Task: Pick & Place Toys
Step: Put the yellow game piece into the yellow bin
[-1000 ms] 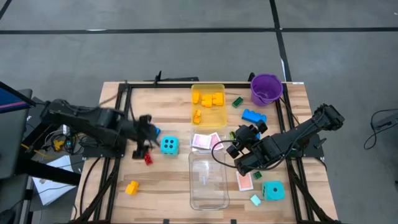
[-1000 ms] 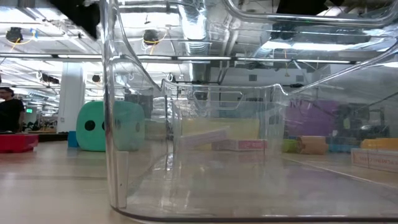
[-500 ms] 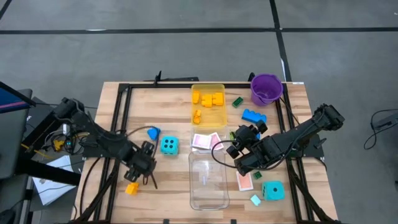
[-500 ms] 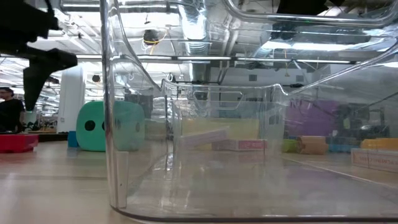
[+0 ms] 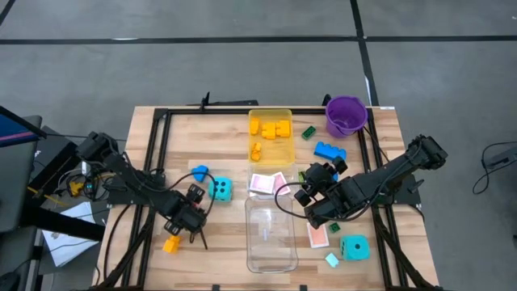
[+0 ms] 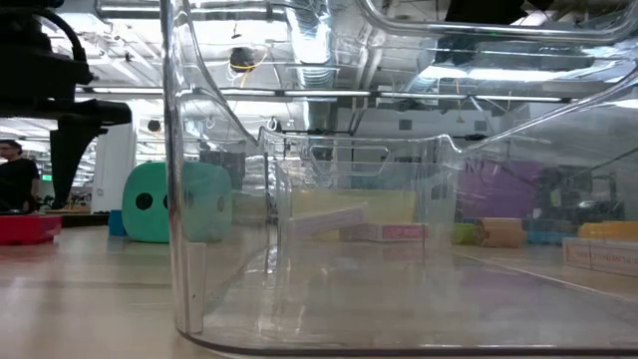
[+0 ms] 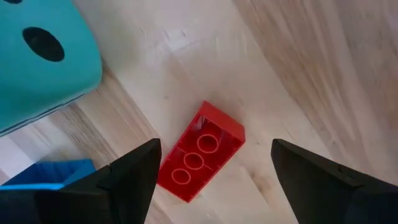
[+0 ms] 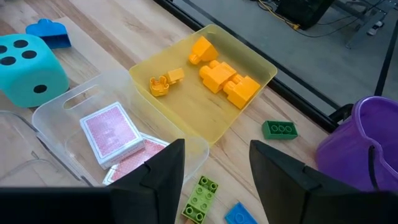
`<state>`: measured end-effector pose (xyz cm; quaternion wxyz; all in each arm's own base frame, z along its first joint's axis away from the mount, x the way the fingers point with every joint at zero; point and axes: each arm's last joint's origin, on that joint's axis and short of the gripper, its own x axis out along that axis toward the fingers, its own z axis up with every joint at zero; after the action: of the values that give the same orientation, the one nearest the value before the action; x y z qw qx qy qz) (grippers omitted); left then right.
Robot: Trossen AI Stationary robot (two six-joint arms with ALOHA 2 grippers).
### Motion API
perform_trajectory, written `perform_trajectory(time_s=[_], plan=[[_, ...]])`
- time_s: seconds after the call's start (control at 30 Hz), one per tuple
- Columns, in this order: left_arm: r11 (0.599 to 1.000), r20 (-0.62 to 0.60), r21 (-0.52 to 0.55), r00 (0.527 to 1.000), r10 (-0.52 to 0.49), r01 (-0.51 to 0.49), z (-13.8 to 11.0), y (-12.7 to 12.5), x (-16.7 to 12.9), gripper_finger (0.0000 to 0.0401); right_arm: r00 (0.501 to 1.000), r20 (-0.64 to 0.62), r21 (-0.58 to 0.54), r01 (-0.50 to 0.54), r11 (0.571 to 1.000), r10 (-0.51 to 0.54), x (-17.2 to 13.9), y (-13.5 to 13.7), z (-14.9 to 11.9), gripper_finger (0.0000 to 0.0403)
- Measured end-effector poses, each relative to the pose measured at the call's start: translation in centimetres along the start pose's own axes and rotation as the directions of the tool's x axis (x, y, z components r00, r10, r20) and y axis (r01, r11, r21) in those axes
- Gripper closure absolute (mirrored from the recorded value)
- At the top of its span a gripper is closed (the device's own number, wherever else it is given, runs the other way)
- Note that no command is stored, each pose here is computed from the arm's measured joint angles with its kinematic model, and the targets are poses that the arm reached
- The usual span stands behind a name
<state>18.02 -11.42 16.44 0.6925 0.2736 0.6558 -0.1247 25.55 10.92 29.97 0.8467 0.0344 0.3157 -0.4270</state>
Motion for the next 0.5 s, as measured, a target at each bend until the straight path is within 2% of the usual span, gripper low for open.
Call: perform_trajectory(time_s=[0.13, 0.2, 0.27, 0.3, 0.37, 0.43, 0.5], plan=[[0.998, 0.035, -0.043, 0.998, -0.043, 0.044, -0.2, 0.0, -0.7, 0.0103, 1.000, 0.000, -0.001, -0.001, 1.000, 0.001, 0.0, 0.0, 0.0, 0.0230], [0.988, 0.060, -0.117, 0.994, -0.097, 0.103, -0.4, 0.0, -1.2, 0.0103, 1.000, 0.000, -0.001, -0.001, 1.000, 0.001, 0.0, 0.0, 0.0, 0.0230], [0.955, 0.080, -0.232, 0.982, -0.172, 0.186, -0.7, -0.1, -1.7, 0.0103, 1.000, 0.000, 0.001, -0.001, 1.000, 0.001, 0.0, 0.0, 0.0, 0.0230], [0.925, 0.088, -0.299, 0.972, -0.218, 0.234, -0.8, -0.2, -2.0, 0.0103, 1.000, 0.000, 0.001, -0.001, 1.000, 0.001, 0.0, 0.0, 0.0, 0.0230], [0.834, 0.108, -0.440, 0.942, -0.318, 0.332, -1.0, -0.4, -2.5, 0.0103, 1.000, 0.000, 0.002, -0.001, 1.000, 0.001, 0.0, 0.0, 0.0, 0.0230], [0.704, 0.121, -0.576, 0.895, -0.430, 0.416, -1.2, -0.8, -3.0, 0.0103, 1.000, 0.001, 0.005, -0.003, 1.000, 0.003, 0.0, 0.0, 0.0, 0.0230], [0.578, 0.132, -0.680, 0.850, -0.510, 0.452, -1.4, -1.1, -3.5, 0.0103, 1.000, 0.003, 0.010, -0.006, 1.000, 0.006, 0.0, 0.1, 0.0, 0.0230]])
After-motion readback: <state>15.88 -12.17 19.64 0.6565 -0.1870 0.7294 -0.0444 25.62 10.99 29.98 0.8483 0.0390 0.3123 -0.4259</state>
